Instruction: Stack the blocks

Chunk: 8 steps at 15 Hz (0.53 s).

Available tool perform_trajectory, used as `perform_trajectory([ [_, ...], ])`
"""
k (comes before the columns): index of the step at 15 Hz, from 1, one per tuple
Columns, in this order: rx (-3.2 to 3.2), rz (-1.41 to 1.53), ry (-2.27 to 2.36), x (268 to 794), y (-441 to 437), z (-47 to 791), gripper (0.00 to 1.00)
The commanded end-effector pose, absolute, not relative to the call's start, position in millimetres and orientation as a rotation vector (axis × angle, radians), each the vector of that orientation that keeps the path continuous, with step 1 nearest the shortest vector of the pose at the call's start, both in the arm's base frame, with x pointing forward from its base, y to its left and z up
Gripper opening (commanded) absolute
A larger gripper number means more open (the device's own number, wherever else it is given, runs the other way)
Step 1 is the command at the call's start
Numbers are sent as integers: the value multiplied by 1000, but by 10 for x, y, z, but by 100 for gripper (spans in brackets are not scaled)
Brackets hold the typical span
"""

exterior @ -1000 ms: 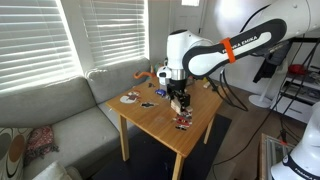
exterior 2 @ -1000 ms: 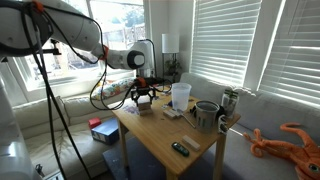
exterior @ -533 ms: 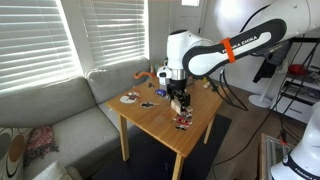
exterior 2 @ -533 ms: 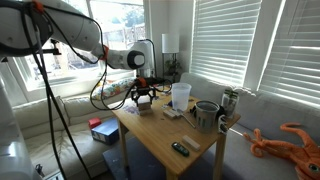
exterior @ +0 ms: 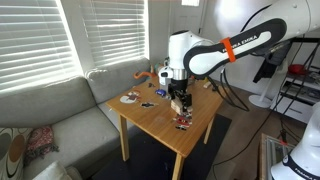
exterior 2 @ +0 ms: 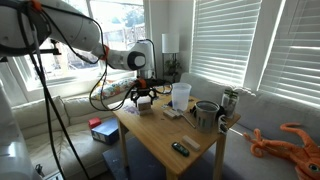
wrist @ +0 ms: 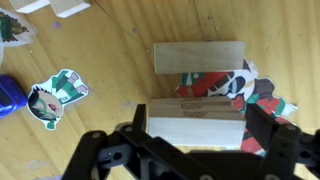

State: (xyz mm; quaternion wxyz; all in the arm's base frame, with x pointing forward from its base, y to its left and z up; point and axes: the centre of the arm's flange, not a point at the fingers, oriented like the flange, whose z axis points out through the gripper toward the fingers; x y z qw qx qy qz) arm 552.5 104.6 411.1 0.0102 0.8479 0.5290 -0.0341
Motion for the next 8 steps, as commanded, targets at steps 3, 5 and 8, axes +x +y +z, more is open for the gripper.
perform_trajectory([
  [3,2693,14,1596,5234,840,4312,100],
  [5,2694,21,1590,5175,790,4314,100],
  [8,2688,-12,1580,5322,828,4306,100],
])
